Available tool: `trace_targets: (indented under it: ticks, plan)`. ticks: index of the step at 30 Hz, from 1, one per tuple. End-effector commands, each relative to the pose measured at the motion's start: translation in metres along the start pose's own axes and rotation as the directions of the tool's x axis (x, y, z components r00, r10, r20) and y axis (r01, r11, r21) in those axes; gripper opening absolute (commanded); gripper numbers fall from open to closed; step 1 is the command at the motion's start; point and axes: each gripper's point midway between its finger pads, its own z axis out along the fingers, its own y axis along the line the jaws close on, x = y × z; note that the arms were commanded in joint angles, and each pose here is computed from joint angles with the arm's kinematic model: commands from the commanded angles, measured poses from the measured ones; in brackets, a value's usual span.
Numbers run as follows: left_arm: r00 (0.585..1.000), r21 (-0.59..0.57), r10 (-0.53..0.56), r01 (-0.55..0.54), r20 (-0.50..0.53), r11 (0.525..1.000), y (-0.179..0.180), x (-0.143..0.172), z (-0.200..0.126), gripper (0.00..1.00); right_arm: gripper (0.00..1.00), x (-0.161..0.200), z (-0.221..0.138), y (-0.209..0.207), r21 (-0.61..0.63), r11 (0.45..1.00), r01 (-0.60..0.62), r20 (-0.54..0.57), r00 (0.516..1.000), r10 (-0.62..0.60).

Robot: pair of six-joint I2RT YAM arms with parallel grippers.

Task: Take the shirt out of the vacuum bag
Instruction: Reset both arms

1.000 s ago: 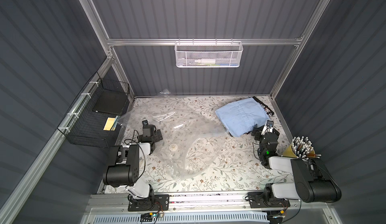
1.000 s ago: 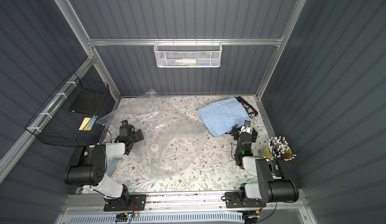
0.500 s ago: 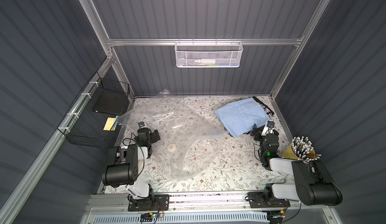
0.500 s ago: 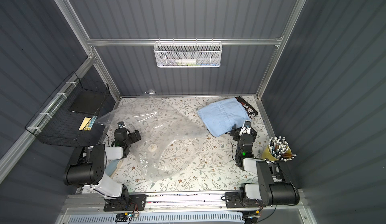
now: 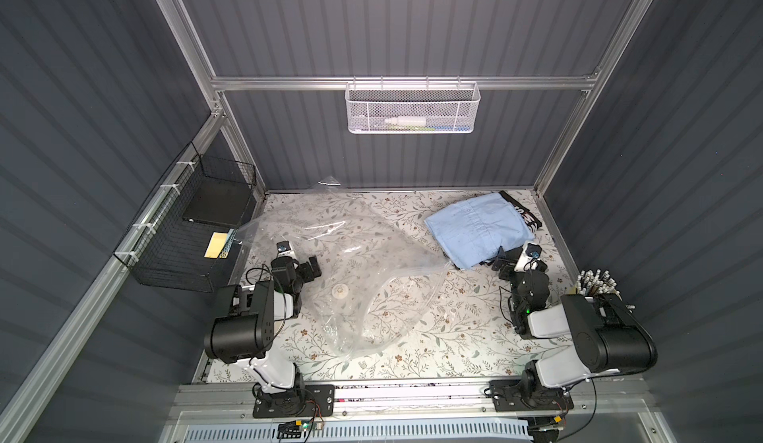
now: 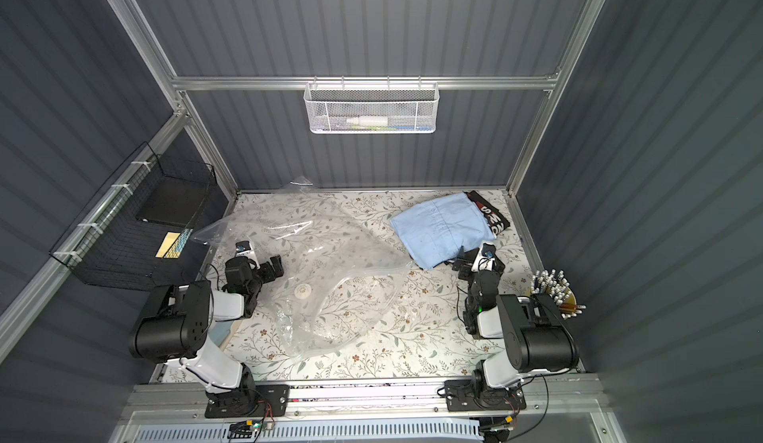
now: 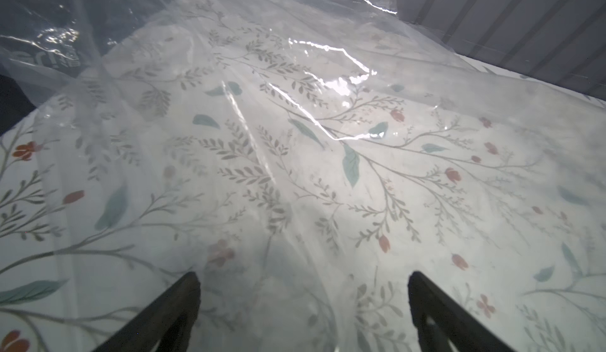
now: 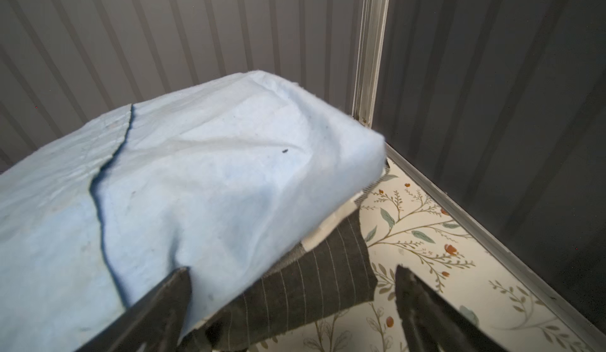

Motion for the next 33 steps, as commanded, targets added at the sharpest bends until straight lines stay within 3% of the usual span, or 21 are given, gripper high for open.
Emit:
trace_targets:
  ticks: [1,4,8,10,15,33]
  plan:
    - [0.996,0.055,0.053,-0.058,0.076,0.997,-0.015,-0.005,-0.015,0.99,0.99,-0.004,0.001,0.006,-0.035,0.999,0.006,0.011,1.0,-0.006]
    - [0.989,0.065,0.079,-0.088,0.125,0.994,-0.021,-0.005,-0.025,1.0,0.99,-0.003,-0.002,0.016,-0.092,0.995,0.028,0.004,1.0,-0.027]
    - [0.985,0.047,0.123,-0.129,0.12,0.991,-0.024,0.004,-0.021,0.99,0.99,-0.001,-0.001,0.017,-0.094,0.995,0.033,-0.005,0.999,-0.033]
    - [0.976,0.063,0.139,-0.151,0.169,0.986,-0.029,0.003,-0.023,0.99,0.99,-0.002,0.0,0.017,-0.092,0.995,0.031,-0.007,0.999,-0.032]
    - [0.982,-0.003,0.167,-0.167,0.083,0.986,-0.027,0.01,-0.009,1.0,0.99,0.005,0.014,0.014,-0.113,0.994,-0.004,-0.071,0.997,-0.004]
    - [0.978,-0.024,0.188,-0.187,0.087,0.982,-0.03,0.009,-0.009,0.99,0.99,0.003,0.012,0.015,-0.127,0.992,-0.007,-0.064,0.998,-0.001]
